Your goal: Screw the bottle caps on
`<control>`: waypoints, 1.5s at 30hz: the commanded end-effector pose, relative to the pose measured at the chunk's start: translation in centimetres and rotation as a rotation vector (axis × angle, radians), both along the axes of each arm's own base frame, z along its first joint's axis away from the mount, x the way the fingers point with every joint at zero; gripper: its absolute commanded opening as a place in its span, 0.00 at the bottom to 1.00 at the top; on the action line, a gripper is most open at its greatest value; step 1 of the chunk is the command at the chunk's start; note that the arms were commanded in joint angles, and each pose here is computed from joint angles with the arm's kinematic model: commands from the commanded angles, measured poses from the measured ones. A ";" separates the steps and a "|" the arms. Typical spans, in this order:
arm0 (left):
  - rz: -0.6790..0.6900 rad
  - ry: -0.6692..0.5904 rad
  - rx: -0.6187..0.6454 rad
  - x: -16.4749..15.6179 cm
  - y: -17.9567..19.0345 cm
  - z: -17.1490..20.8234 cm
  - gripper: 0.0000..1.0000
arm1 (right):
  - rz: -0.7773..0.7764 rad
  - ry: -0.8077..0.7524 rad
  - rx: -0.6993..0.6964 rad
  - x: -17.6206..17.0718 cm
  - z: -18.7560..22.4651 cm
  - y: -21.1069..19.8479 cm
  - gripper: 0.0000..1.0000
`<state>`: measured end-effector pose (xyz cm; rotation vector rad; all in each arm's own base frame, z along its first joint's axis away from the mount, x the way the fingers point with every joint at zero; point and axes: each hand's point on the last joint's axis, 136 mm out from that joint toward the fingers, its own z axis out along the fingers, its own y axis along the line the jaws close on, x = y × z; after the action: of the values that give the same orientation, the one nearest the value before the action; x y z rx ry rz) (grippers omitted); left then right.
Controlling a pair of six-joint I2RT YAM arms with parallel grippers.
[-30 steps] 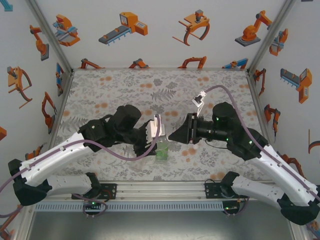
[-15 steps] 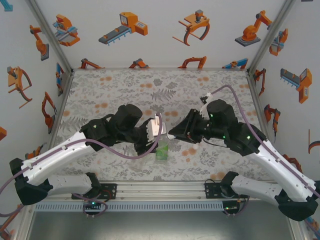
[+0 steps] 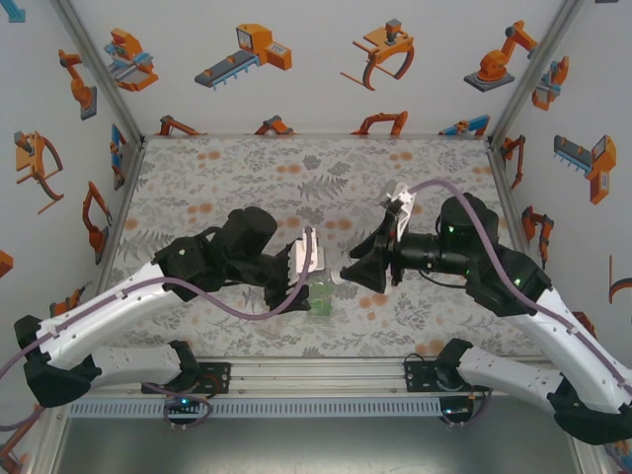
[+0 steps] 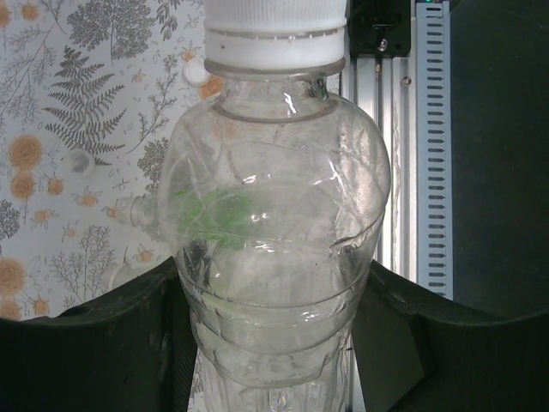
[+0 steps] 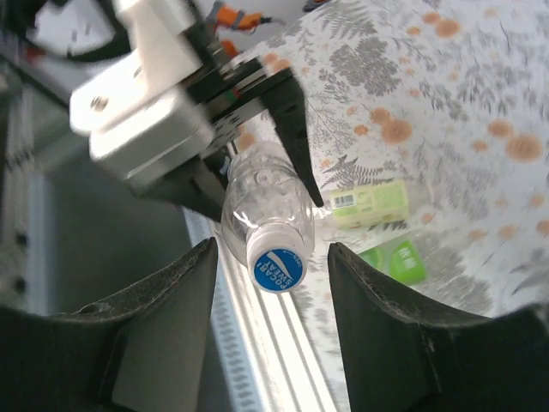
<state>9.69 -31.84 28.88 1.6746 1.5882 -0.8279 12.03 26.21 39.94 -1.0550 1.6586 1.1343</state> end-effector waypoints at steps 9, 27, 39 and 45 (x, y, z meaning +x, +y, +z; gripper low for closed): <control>-0.052 0.023 -0.032 -1.7 0.7 1.0 0.02 | 0.379 -0.383 0.045 -4.8 0.6 0.6 0.43; -0.063 0.023 -0.026 -1.6 0.4 0.9 0.02 | 0.388 -0.340 0.020 -4.2 -1.0 1.4 0.42; -0.057 0.021 -0.024 -1.4 0.3 0.6 0.02 | 0.333 -0.310 -0.010 -3.3 -1.5 1.4 0.21; -0.002 -0.014 -0.008 -0.3 0.3 0.3 0.02 | 0.021 0.041 0.029 1.0 -1.8 1.8 0.01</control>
<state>8.61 -31.31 29.17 1.6965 1.5762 -0.8644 9.87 27.81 38.32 -1.3624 1.4068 1.1376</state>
